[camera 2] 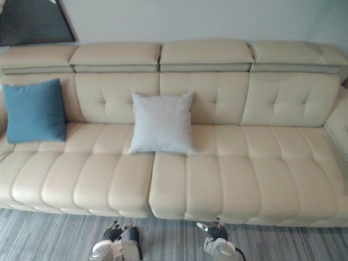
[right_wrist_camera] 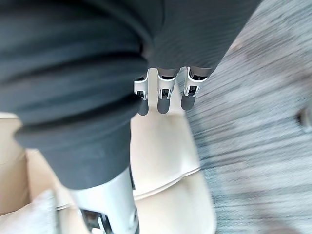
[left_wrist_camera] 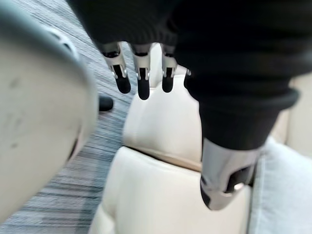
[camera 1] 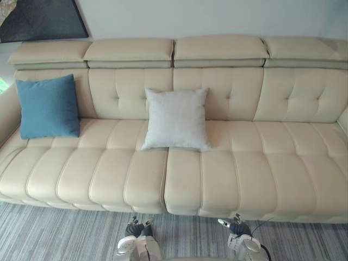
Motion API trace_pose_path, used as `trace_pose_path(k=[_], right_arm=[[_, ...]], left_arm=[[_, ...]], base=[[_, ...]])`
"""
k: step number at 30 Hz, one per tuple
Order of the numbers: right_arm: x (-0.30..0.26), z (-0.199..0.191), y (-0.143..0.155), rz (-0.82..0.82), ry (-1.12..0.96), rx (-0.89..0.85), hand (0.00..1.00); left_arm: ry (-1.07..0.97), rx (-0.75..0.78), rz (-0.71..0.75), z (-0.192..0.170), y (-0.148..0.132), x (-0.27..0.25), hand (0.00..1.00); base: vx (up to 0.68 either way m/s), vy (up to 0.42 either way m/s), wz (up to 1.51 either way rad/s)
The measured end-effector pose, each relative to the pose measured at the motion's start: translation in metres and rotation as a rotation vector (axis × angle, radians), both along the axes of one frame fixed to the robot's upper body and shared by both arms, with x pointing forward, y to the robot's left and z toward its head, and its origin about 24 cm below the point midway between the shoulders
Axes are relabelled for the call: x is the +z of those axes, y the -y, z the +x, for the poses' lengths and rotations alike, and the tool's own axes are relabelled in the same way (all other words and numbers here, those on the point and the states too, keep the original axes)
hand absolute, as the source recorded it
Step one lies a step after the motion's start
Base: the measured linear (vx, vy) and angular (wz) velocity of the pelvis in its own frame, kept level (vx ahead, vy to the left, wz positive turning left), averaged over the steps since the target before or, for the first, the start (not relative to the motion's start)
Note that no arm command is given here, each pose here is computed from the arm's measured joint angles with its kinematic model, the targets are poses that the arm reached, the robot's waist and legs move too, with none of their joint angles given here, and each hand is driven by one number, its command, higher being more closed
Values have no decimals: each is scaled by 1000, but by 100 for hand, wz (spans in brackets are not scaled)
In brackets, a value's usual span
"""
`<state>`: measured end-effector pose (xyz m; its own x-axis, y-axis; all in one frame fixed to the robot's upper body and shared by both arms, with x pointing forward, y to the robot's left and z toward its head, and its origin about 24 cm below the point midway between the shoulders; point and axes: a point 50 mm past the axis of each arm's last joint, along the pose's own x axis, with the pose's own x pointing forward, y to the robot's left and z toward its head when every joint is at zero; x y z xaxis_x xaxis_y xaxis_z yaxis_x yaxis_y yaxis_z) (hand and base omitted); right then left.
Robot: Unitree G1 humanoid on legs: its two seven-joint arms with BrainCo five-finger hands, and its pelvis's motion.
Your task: Pick up cushions and gather them together orderly.
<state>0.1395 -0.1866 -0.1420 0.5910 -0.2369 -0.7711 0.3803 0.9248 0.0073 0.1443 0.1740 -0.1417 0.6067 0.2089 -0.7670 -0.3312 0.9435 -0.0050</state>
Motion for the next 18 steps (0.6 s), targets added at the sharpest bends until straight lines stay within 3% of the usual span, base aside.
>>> trace_pose_path(k=[4,10,12,18], right_arm=[[-2,-2,-2,7,-17,-5,0],[-10,-21,6,23,-87,-81,0],[-15,-30,-8,69,-123,-108,0],[-18,-45,4,43,-167,-151,0]], left_arm=[[-9,-3,3,1,-2,-1,0],[-58,-4,-40,-7,11,-7,0],[-87,2,-10,-15,1,-9,0],[-129,13,7,-28,-5,-13,0]], base=[[-340,-71,-9],[-145,171,17],[-67,176,8],[-61,119,-5]])
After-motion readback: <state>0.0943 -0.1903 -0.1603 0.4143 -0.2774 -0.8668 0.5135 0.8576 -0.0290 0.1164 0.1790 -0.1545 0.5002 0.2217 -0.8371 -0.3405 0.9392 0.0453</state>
